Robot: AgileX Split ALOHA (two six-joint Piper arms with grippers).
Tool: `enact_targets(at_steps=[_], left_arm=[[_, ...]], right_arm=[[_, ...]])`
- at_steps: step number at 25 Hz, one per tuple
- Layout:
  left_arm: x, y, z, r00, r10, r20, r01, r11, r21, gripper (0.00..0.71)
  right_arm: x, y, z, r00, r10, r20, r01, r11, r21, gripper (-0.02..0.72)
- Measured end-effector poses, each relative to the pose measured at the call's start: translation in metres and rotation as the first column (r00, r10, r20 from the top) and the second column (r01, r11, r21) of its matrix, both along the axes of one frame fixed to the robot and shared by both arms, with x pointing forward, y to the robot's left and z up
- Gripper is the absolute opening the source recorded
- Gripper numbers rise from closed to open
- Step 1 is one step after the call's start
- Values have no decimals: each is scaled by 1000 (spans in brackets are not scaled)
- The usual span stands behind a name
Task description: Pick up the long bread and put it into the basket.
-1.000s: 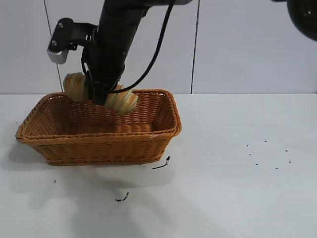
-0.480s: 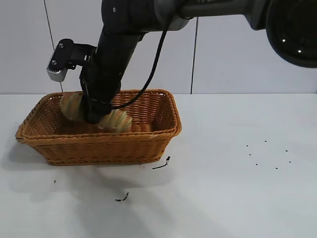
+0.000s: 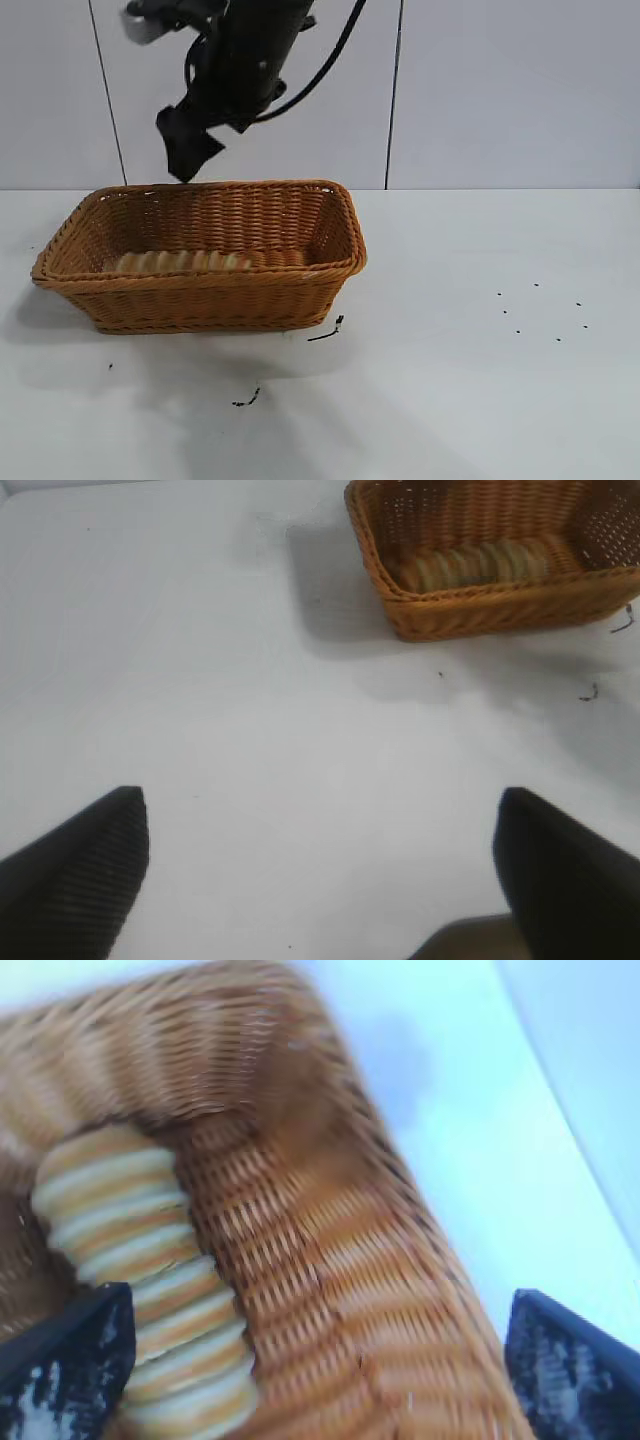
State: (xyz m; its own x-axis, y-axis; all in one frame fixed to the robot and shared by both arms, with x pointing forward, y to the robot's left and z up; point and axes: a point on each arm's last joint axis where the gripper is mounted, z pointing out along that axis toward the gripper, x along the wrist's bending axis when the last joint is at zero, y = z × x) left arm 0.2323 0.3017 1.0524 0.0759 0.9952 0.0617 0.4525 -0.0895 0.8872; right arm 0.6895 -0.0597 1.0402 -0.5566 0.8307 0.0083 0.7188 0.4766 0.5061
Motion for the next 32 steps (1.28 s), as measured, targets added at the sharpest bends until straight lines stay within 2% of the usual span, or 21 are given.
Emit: enact_targets(at_steps=[6,12,16,21,25,32], left_arm=[[0,0,0,1000,0,0,0,1000,0,696],[0,0,0,1000,0,0,0,1000,0,696],[0,0,0,1000,0,0,0,1000,0,696],[0,0,0,1000,0,0,0,1000,0,696],[0,0,0,1000,0,0,0,1000,0,696],[0,0,0,1000,0,0,0,1000,0,696]], right_arm=[[34,-89,-2,974,-221,-46,221,975,-9,693],[49,-185,-3,911,-403,-86,401,915,-35,693],[50,-224,-4,876,-471,-106,468,882,-51,693],[49,-238,0,861,-498,-100,496,867,-46,693],[41,-240,19,856,-511,-74,510,860,-34,693],[-25,-240,58,850,-516,-105,514,856,-52,693]])
